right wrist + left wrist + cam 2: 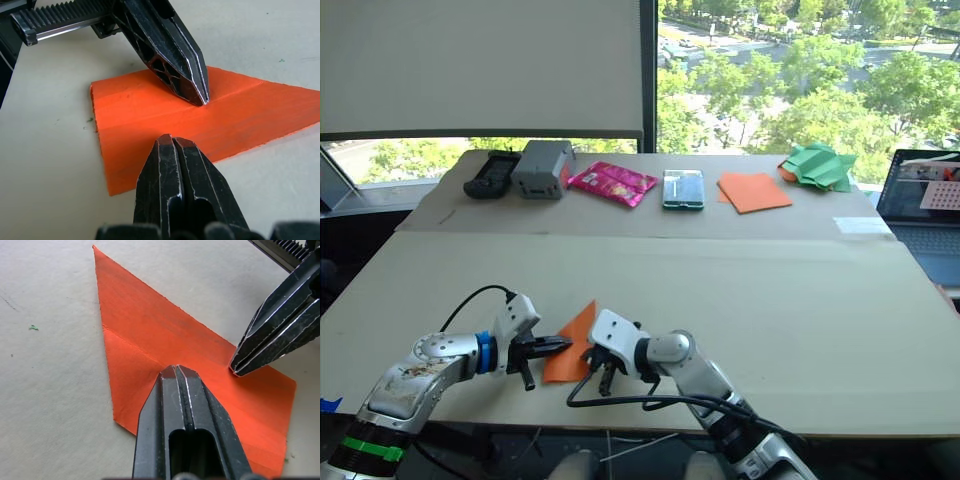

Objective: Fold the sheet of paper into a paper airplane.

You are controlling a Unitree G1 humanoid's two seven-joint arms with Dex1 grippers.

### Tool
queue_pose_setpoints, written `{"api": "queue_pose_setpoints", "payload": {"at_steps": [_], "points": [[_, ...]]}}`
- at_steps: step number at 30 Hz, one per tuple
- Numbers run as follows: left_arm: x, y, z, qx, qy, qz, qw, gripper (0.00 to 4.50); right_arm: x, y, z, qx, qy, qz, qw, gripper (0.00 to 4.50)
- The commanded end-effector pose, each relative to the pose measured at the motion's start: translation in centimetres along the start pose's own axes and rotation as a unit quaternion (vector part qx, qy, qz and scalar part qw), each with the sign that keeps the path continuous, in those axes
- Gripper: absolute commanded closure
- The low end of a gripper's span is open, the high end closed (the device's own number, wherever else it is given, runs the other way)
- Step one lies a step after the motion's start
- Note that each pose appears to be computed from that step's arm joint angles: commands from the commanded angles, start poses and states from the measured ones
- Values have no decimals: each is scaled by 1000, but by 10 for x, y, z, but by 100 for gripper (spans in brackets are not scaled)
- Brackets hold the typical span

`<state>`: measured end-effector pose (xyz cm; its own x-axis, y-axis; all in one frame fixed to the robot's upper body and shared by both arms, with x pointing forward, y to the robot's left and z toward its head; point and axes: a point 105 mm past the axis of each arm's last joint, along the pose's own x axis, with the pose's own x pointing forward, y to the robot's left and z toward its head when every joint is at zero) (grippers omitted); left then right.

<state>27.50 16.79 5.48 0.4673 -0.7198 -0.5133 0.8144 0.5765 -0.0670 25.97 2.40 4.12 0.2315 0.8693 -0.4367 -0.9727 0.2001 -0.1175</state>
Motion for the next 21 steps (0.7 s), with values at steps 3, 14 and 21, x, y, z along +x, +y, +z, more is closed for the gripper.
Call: {"api": "queue_pose_setpoints", "payload": {"at_steps": [3, 14, 21], "points": [[2, -2, -6, -4, 19, -9, 1000, 448, -3, 44, -75, 88, 135, 78, 984, 450], [1, -2, -7, -3, 24, -14, 1000, 448, -9, 53, -72, 68, 147, 89, 983, 450], [-1, -1, -7, -3, 29, -17, 999, 448, -23, 32, -29, 54, 94, 43, 993, 450]]}}
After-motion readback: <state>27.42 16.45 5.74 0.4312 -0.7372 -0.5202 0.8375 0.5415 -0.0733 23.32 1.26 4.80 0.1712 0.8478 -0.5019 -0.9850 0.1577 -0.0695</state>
